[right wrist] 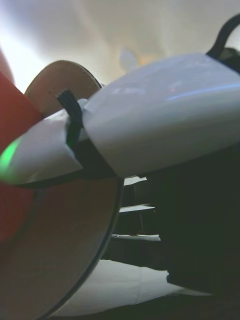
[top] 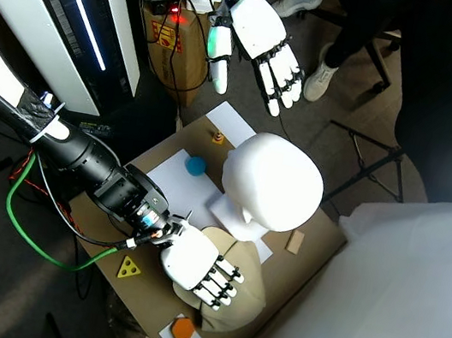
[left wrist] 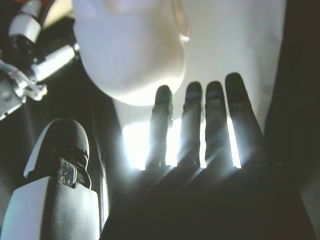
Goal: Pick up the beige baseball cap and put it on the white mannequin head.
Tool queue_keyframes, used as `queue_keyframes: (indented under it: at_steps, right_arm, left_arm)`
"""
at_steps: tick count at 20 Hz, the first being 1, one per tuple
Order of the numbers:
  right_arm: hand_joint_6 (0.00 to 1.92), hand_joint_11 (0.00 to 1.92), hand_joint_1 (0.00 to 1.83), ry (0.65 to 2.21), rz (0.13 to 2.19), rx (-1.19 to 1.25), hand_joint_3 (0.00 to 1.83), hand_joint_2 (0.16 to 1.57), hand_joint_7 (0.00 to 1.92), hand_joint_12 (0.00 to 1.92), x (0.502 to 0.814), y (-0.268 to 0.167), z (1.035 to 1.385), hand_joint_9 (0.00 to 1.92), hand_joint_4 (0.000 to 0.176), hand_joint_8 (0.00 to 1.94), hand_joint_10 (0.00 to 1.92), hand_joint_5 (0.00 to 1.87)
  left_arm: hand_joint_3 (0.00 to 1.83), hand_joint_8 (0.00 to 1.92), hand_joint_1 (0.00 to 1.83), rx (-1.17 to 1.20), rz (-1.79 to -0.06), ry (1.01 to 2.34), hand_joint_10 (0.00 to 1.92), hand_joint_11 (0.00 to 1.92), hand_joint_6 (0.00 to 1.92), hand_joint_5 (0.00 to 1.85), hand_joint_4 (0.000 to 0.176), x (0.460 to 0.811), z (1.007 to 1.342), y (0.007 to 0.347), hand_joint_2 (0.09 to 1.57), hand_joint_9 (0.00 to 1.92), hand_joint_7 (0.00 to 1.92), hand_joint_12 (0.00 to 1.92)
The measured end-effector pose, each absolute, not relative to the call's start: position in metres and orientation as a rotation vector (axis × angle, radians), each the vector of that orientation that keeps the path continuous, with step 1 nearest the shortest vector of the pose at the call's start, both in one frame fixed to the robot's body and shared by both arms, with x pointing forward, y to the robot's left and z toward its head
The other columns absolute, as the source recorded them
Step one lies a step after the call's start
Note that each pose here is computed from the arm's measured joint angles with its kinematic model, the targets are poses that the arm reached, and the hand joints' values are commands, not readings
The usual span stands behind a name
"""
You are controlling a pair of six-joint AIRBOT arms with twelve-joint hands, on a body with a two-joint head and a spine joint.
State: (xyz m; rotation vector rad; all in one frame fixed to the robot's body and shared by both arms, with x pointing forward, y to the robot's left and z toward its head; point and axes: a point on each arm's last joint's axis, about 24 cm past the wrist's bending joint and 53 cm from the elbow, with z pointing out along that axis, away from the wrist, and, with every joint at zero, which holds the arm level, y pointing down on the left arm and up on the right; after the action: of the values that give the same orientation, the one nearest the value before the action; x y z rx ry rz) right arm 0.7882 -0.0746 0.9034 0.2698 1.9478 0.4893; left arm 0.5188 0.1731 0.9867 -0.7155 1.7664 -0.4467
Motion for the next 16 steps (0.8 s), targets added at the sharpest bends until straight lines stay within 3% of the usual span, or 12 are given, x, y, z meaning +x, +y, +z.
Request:
queue_keyframes:
  at_steps: [2,7,8,11,12,14,15,16]
  right_arm:
    - [0.01,0.0,1.29,1.947,0.489,0.27,0.01,1.16,0.16,0.74,0.7882,-0.0747,0.9035,0.11,0.048,0.01,0.02,0.14]
    - [0.01,0.0,1.27,1.947,0.489,0.27,0.01,1.18,0.16,0.8,0.7882,-0.0747,0.9035,0.13,0.042,0.0,0.02,0.18]
    - [0.02,0.0,1.26,1.947,0.489,0.27,0.01,1.19,0.23,0.94,0.7883,-0.0747,0.9036,0.22,0.026,0.01,0.03,0.25]
    - [0.02,0.0,1.27,1.947,0.489,0.27,0.0,1.19,0.36,1.07,0.7883,-0.0747,0.9037,0.32,0.0,0.02,0.03,0.36]
    - [0.04,0.0,1.27,1.945,0.49,0.271,0.0,1.2,0.47,1.24,0.7884,-0.0748,0.9039,0.4,0.0,0.03,0.04,0.46]
    - [0.06,0.23,1.27,1.939,0.489,0.271,0.0,1.2,0.73,1.33,0.7891,-0.0752,0.9053,0.65,0.0,0.04,0.1,0.7]
    - [0.85,0.64,1.43,1.933,0.488,0.272,0.0,1.21,0.71,1.65,0.7896,-0.0756,0.9065,0.66,0.0,1.06,1.18,0.76]
    - [0.97,0.7,1.46,1.925,0.49,0.274,0.0,1.21,0.71,1.77,0.7908,-0.0754,0.909,0.69,0.0,1.31,1.42,0.8]
  left_arm:
    - [0.0,0.0,0.0,-0.73,-0.449,1.761,0.0,0.0,0.0,0.16,0.121,0.519,0.9863,0.1746,1.15,0.06,0.1,0.42]
    - [0.0,0.0,0.0,-0.733,-0.451,1.762,0.0,0.0,0.0,0.16,0.121,0.519,0.9862,0.1745,1.15,0.06,0.1,0.42]
    - [0.0,0.0,0.0,-0.733,-0.452,1.761,0.0,0.0,0.0,0.15,0.121,0.5191,0.9865,0.1741,1.15,0.05,0.09,0.42]
    - [0.0,0.0,0.0,-0.735,-0.458,1.758,0.0,0.0,0.0,0.15,0.121,0.5195,0.9872,0.1734,1.15,0.05,0.09,0.42]
    - [0.0,0.0,0.0,-0.735,-0.458,1.758,0.0,0.0,0.0,0.15,0.121,0.5196,0.9873,0.1734,1.15,0.05,0.09,0.42]
    - [0.0,0.0,0.0,-0.735,-0.457,1.759,0.0,0.0,0.0,0.15,0.121,0.5193,0.9872,0.1734,1.15,0.05,0.09,0.43]
    - [0.0,0.0,0.0,-0.735,-0.458,1.759,0.0,0.0,0.0,0.15,0.12,0.5192,0.9872,0.1732,1.16,0.05,0.09,0.43]
    - [0.0,0.0,0.0,-0.735,-0.458,1.759,0.0,0.0,0.0,0.15,0.12,0.5192,0.9872,0.1732,1.16,0.05,0.09,0.43]
